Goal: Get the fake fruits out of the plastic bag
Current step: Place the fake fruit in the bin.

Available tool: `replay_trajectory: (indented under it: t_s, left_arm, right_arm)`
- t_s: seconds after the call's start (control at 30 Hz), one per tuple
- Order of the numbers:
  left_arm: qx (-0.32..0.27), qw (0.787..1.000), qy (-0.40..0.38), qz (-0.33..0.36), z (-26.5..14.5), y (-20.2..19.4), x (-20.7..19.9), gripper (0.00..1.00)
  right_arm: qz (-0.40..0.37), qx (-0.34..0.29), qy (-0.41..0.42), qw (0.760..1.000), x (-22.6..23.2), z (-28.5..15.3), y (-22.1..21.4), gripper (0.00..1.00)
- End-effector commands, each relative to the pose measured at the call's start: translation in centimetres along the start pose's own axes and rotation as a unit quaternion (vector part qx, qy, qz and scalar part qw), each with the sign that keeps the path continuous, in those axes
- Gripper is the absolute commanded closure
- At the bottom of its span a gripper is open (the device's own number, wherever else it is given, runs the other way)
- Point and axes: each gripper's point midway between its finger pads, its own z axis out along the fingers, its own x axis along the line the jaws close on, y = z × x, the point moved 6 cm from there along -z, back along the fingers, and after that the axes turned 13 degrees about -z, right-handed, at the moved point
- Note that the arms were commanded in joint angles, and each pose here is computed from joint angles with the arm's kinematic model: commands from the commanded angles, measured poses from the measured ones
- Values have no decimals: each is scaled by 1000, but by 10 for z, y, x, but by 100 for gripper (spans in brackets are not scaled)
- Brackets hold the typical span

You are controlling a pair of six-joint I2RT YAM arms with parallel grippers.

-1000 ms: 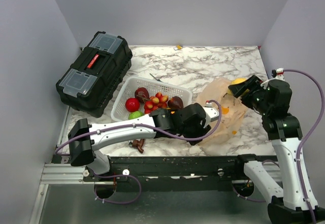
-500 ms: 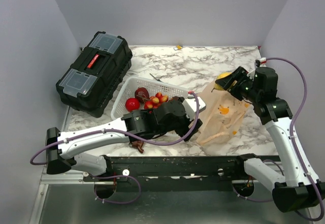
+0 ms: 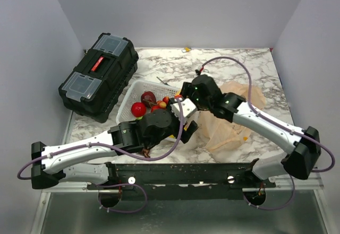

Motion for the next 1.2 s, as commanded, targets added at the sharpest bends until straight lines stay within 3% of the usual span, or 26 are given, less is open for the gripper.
replay_trajectory:
  t_s: [0.0,0.13,0.63,0.97,1.17]
  left_arm:
    - [-84,996,14,-6,-18,23,7,25]
    - [-105,994,10,-12,-25,26,8,24]
    - [-92,996,-2,-5,-22,23,2,24]
    - [-96,995,-4,-3,-24,23,2,23]
    - [-104,995,6,5,-25,25,5,23]
  right_arm:
    - [-11,10,-61,998,-2,25,-15,75]
    - [-16,47,-79,996,-8,40,-40,70]
    - [-32,103,-94,990,-11,62,-71,32]
    - [-36,106,-93,989,-9,63,-75,18]
    - [-38,96,-86,991,-5,56,-68,17]
